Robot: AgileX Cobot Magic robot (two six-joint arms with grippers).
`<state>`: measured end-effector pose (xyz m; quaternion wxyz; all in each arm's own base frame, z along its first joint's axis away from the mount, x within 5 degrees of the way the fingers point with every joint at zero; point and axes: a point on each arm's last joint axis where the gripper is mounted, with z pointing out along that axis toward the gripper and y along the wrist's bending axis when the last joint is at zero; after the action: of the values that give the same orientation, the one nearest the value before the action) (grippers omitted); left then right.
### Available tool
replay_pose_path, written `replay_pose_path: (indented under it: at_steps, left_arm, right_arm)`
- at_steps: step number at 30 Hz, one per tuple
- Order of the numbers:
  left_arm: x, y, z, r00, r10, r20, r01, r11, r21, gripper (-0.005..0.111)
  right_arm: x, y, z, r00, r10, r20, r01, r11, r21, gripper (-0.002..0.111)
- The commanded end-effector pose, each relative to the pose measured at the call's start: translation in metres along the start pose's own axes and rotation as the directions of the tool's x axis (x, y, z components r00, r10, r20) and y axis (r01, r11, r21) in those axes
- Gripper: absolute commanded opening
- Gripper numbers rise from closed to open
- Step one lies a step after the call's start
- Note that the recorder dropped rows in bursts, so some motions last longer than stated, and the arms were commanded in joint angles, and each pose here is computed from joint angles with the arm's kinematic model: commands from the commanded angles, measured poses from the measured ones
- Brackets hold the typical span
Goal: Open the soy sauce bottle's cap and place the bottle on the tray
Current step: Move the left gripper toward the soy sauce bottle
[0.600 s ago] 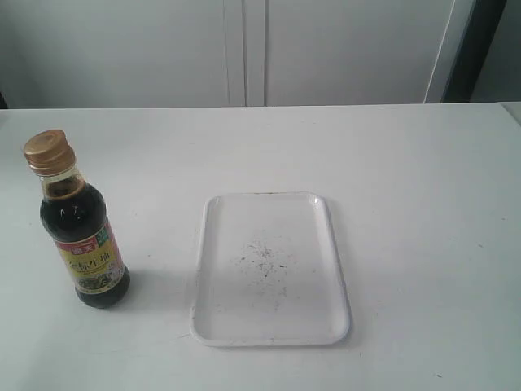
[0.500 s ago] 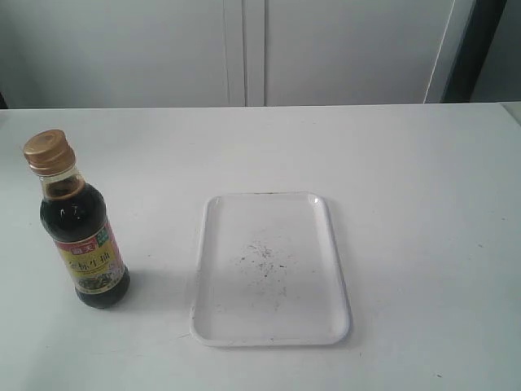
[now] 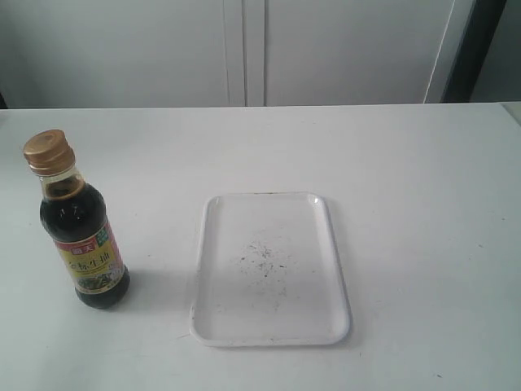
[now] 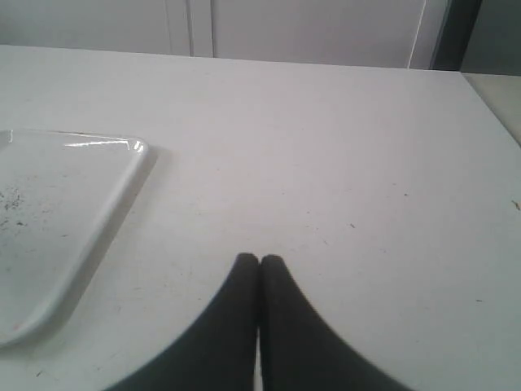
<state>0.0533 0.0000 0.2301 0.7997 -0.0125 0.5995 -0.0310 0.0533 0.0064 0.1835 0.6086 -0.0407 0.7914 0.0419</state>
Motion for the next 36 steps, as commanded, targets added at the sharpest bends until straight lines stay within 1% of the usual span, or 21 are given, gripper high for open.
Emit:
replay_pose_path:
  at_steps: [1,9,12,15,17,21,22,24,25,27,28,29,30,32,36]
  left_arm:
    - [-0.024,-0.001,0.009,0.999,0.001,0.033,-0.001,1.0,-0.002,0.0]
    - [-0.053,-0.004,0.05,0.998,0.023,-0.06,-0.023,1.0,0.0,0.0]
    - [-0.062,-0.008,0.069,0.996,0.044,-0.082,-0.042,0.999,0.027,0.0]
    - [-0.068,-0.013,0.089,0.994,0.056,-0.092,-0.048,0.996,0.081,0.0]
    - [-0.071,-0.019,0.102,0.995,0.066,-0.08,-0.054,0.989,0.136,0.0]
    - [-0.072,-0.028,0.127,0.993,0.065,-0.101,-0.041,0.973,0.228,0.001]
    - [-0.071,-0.03,0.134,0.992,0.057,-0.11,-0.027,0.968,0.251,0.004]
    - [-0.068,-0.035,0.145,0.993,0.031,-0.11,0.003,0.955,0.297,0.014]
    - [-0.067,-0.037,0.15,0.994,0.023,-0.105,0.012,0.946,0.324,0.022]
    - [-0.066,-0.042,0.158,0.996,0.027,-0.085,0.006,0.927,0.375,0.043]
    - [-0.065,-0.045,0.162,0.997,0.028,-0.071,0.003,0.914,0.405,0.055]
    - [-0.064,-0.047,0.165,0.998,-0.001,-0.068,0.03,0.905,0.425,0.068]
    - [-0.063,-0.048,0.166,0.997,-0.027,-0.067,0.054,0.896,0.44,0.079]
    - [-0.058,-0.051,0.169,0.996,-0.047,-0.073,0.075,0.881,0.468,0.104]
    - [-0.044,-0.054,0.174,0.991,-0.014,-0.13,0.079,0.857,0.509,0.105]
  right_arm:
    - [0.001,0.0,0.0,1.0,0.006,0.002,-0.006,1.0,0.002,0.0]
    - [0.001,0.0,0.0,1.0,0.006,0.002,-0.006,1.0,0.002,0.0]
    - [0.001,0.0,0.0,1.0,0.006,0.002,-0.006,1.0,0.002,0.0]
    - [0.001,0.0,0.0,1.0,0.006,0.002,-0.006,1.0,0.002,0.0]
    - [0.001,0.0,0.0,1.0,0.006,0.002,-0.006,1.0,0.002,0.0]
    - [0.001,0.0,0.0,1.0,0.006,0.002,-0.006,1.0,0.002,0.0]
    - [0.001,0.0,0.0,1.0,0.006,0.002,-0.006,1.0,0.002,0.0]
    - [0.001,0.0,0.0,1.0,0.006,0.002,-0.006,1.0,0.002,0.0]
    - [0.001,0.0,0.0,1.0,0.006,0.002,-0.006,1.0,0.002,0.0]
    - [0.001,0.0,0.0,1.0,0.006,0.002,-0.006,1.0,0.002,0.0]
    - [0.001,0.0,0.0,1.0,0.006,0.002,-0.006,1.0,0.002,0.0]
    - [0.001,0.0,0.0,1.0,0.006,0.002,-0.006,1.0,0.002,0.0]
    - [0.001,0.0,0.0,1.0,0.006,0.002,-0.006,1.0,0.002,0.0]
    - [0.001,0.0,0.0,1.0,0.006,0.002,-0.006,1.0,0.002,0.0]
    - [0.001,0.0,0.0,1.0,0.006,0.002,-0.006,1.0,0.002,0.0]
